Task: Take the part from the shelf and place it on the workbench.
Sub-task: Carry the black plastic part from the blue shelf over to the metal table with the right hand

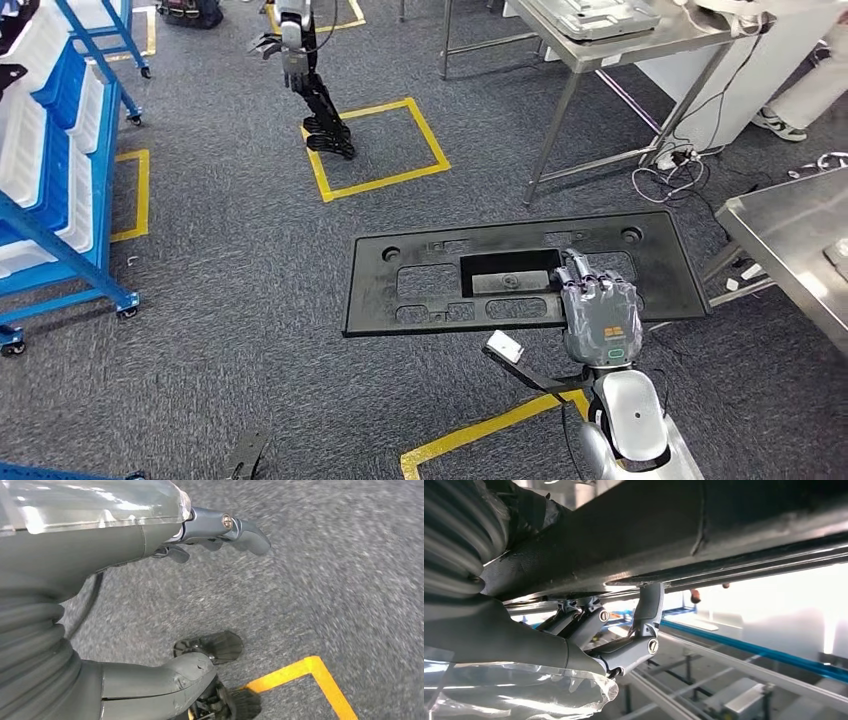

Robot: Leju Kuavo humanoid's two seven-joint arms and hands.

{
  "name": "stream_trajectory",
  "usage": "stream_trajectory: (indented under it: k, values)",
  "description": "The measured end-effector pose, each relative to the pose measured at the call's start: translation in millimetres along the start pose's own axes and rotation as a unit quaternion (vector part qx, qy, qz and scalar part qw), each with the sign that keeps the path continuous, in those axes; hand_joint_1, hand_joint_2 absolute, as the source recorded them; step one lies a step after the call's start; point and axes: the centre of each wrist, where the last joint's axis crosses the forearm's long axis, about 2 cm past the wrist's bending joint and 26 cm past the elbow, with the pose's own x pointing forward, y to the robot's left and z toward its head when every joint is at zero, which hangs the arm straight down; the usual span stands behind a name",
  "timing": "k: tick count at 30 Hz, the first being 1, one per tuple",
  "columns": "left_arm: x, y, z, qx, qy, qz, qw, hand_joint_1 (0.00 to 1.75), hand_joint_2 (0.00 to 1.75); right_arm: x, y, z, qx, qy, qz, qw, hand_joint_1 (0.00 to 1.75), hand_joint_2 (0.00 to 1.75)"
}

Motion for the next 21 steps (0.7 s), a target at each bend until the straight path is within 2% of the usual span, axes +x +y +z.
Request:
stream_trajectory:
  k: [21]
  values:
    - [-0.7,1.9,-0.4,-0.003,0.0,-0.002,1.0,0.0,1.75,3.2,-1.1,1.1,0.007,0.005,-0.005,1.0,1.75,1.75]
